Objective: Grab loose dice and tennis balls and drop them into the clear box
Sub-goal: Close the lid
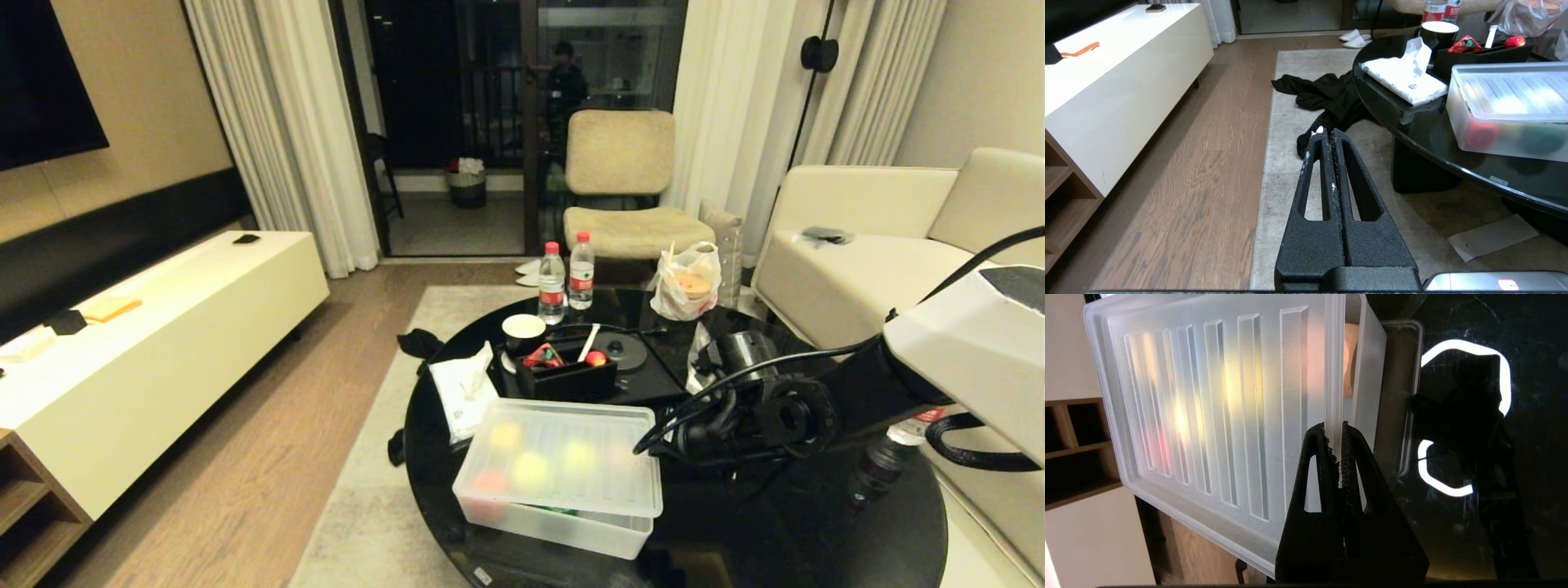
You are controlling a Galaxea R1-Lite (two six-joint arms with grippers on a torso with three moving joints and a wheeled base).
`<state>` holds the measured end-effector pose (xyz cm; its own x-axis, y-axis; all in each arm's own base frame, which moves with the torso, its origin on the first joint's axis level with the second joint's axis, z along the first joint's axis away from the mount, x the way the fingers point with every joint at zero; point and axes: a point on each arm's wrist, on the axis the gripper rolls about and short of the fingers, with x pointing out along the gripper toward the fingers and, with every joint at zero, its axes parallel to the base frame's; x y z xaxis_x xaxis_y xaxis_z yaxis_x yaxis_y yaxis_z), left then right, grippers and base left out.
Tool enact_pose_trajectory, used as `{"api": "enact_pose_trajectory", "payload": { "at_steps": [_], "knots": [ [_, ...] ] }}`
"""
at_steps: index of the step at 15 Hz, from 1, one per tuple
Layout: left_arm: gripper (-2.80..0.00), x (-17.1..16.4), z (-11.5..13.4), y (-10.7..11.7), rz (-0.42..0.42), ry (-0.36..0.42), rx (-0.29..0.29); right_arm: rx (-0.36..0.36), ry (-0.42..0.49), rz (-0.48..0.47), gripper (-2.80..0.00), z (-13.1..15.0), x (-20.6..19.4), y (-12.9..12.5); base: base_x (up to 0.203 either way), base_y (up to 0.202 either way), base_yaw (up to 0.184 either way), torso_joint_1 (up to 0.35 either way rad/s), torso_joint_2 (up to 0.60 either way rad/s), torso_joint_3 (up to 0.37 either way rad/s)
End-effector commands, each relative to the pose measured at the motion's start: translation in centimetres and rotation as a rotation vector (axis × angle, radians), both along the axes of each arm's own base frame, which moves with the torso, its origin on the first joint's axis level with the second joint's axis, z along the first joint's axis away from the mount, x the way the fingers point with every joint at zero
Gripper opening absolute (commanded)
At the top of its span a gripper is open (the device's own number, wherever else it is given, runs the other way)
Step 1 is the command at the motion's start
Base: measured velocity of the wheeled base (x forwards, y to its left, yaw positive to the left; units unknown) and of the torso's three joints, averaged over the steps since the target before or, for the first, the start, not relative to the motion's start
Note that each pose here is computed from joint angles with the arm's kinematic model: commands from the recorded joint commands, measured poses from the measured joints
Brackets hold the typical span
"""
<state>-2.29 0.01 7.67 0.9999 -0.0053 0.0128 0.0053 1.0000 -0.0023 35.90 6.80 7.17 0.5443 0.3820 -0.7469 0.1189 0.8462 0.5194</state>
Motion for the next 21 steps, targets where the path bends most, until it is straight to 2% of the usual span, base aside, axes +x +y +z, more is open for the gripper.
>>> {"api": "enact_pose_trajectory", "payload": {
  "at_steps": [1, 12, 21],
  "knots": [
    [-2.80, 0.0, -0.1, 0.0, 0.001, 0.004, -0.001, 0.003, 0.009, -0.002, -2.80, -0.4, -0.3, -0.1, 0.000, 0.000, 0.000, 0.000, 0.00, 0.000],
    [-2.80, 0.0, -0.1, 0.0, 0.001, 0.003, -0.001, 0.012, 0.051, 0.023, -2.80, -1.4, -1.0, 0.1, 0.000, 0.000, 0.000, 0.000, 0.00, 0.000],
    [-2.80, 0.0, -0.1, 0.0, -0.001, 0.003, -0.001, -0.028, 0.056, 0.064, -2.80, -2.3, -0.8, 0.9, 0.000, 0.000, 0.000, 0.000, 0.00, 0.000]
  ]
}}
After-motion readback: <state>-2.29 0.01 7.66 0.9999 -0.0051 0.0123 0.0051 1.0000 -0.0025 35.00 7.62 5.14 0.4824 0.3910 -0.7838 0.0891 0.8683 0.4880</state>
